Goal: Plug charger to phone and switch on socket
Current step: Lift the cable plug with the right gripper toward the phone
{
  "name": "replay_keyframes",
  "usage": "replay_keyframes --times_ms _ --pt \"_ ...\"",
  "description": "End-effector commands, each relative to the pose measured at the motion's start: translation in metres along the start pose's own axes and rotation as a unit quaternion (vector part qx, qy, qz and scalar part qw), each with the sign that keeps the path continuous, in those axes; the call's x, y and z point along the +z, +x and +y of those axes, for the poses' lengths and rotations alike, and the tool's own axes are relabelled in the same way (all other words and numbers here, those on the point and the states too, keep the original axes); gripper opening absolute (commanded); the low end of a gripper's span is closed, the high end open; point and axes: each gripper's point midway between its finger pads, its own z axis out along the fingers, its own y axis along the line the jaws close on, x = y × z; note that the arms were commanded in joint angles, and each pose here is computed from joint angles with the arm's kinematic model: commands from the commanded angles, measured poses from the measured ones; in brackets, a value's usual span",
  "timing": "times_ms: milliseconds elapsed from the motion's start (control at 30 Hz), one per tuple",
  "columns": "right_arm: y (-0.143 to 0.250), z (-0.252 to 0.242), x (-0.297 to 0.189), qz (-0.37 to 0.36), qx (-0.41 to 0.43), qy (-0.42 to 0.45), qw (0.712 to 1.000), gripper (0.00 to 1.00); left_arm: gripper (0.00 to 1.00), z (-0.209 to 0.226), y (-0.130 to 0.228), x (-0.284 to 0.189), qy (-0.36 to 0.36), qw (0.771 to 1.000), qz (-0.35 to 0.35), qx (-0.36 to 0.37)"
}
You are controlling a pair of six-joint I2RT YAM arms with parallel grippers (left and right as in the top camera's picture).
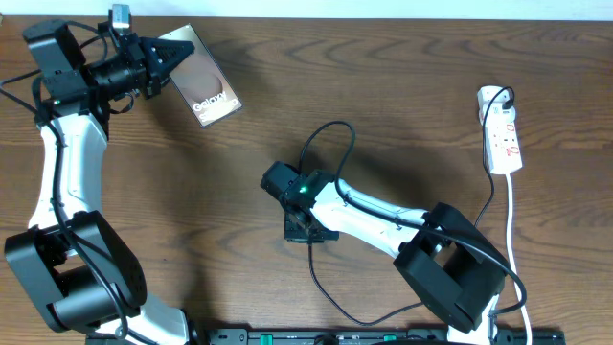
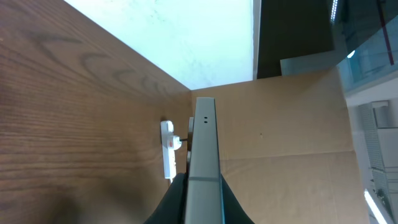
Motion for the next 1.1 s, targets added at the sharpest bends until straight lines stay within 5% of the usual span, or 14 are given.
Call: replay_keyframes --times_ms 0,367,600,700,1000,1067 --pt "0.0 0.002 0.002 0.001 0.003 0.002 1.0 0.01 0.07 -0.013 0.0 -0.003 0.009 1.0 0.002 0.02" --pt "-0.003 0.013 -0.011 0.088 -0.013 -0.103 0.991 0.01 0.08 -0.013 0.0 -0.003 0.009 1.0 0.002 0.02" --pt "-0.03 0.045 -0.071 0.152 -0.096 -0.391 0.903 0.01 0.07 -0.013 0.0 -0.003 0.009 1.0 0.002 0.02" --pt "-0.054 0.034 -0.096 0.131 -0.115 -0.471 0.865 0.01 0.08 -0.013 0.0 -0.003 0.009 1.0 0.002 0.02" --pt "-0.114 -0.022 -0.111 -0.021 -0.205 -0.517 0.831 0.01 0.07 -0.013 0.0 -0.003 0.009 1.0 0.002 0.02" --pt "-0.112 -0.02 -0.13 -0.039 -0.231 -0.567 0.79 0.01 0.07 -0.013 0.0 -0.003 0.009 1.0 0.002 0.02"
